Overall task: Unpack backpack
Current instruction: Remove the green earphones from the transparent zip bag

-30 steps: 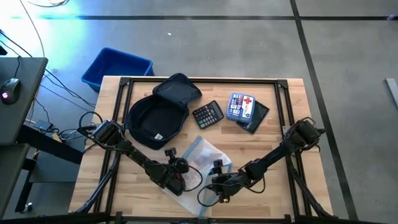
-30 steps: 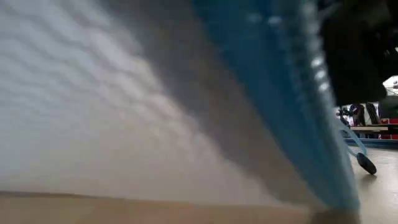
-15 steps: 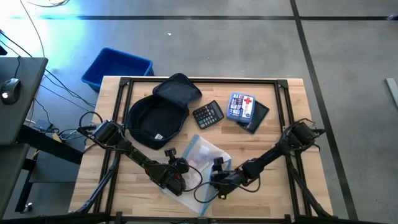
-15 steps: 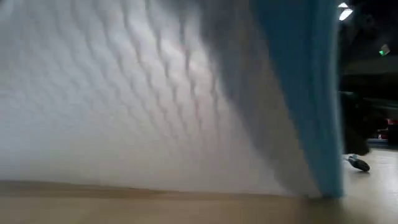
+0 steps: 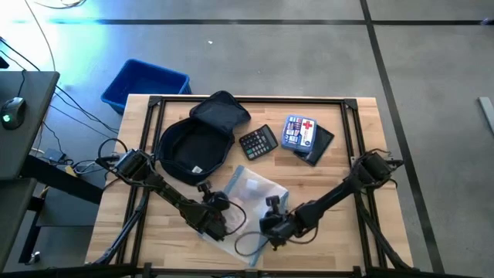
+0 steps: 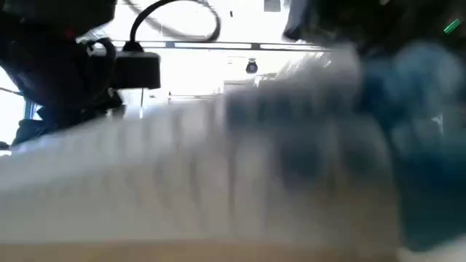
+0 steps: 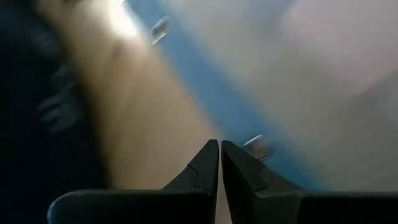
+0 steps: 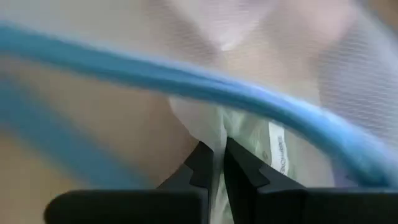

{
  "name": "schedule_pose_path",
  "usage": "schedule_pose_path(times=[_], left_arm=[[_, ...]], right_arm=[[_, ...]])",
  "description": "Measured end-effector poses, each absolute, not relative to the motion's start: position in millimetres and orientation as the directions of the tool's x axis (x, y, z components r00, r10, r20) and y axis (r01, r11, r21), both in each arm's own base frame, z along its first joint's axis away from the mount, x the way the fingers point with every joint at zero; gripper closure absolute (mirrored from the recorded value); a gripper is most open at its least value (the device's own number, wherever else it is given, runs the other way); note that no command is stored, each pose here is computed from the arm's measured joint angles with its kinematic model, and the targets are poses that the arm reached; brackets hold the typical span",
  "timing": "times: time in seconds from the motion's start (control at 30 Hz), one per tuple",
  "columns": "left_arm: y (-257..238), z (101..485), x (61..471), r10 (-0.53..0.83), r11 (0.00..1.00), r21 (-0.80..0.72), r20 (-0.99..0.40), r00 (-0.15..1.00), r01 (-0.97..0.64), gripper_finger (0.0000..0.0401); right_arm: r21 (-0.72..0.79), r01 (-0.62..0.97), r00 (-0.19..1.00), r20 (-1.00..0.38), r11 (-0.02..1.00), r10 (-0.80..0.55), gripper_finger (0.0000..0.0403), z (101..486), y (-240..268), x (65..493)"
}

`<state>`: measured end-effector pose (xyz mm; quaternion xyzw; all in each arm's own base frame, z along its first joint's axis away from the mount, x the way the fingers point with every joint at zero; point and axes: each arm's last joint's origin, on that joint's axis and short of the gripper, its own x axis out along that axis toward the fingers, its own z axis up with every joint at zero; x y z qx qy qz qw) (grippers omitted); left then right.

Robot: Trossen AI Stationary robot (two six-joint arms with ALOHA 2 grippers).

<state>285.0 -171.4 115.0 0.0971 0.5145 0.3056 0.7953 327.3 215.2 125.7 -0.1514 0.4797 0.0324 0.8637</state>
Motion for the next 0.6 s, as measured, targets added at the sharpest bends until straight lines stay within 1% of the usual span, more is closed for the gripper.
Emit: schedule_pose_path(times=[0.07, 0.17, 0.27, 0.33, 0.4, 0.5, 0.6], left_arm=[[-170.4, 115.5, 281.8, 0.602, 0.777, 0.477, -0.754, 0.263, -0.411, 0.0401], [-170.2, 116.0, 279.3, 0.614, 0.765, 0.486, -0.749, 0.251, -0.423, 0.0401], [-171.8, 116.1, 278.4, 0.614, 0.766, 0.486, -0.747, 0.257, -0.42, 0.0401], [-172.0, 116.1, 278.4, 0.614, 0.767, 0.485, -0.747, 0.257, -0.421, 0.0401], [-172.0, 116.1, 278.5, 0.613, 0.767, 0.484, -0.747, 0.258, -0.422, 0.0401], [-172.3, 116.0, 279.1, 0.61, 0.768, 0.479, -0.747, 0.263, -0.425, 0.0401], [-172.9, 115.8, 280.0, 0.605, 0.772, 0.468, -0.749, 0.271, -0.43, 0.0401]], right_arm=[[-0.222, -0.239, 0.479, -0.874, 0.945, -0.084, 0.0399, 134.5, 226.3, 319.7], [-0.244, -0.259, 0.391, -0.911, 0.935, -0.129, 0.0401, 145.7, 240.0, 303.9], [-0.23, -0.221, 0.336, -0.93, 0.948, -0.147, 0.0402, 161.2, 248.1, 288.4], [-0.238, -0.174, 0.325, -0.93, 0.955, -0.172, 0.0402, 174.6, 247.1, 277.0], [-0.307, -0.106, 0.334, -0.907, 0.946, -0.257, 0.0402, 189.1, 241.6, 263.9], [-0.448, 0.042, 0.409, -0.808, 0.893, -0.425, 0.0403, 204.3, 223.0, 245.6], [-0.502, 0.218, 0.488, -0.687, 0.837, -0.539, 0.0403, 202.4, 196.2, 241.7]])
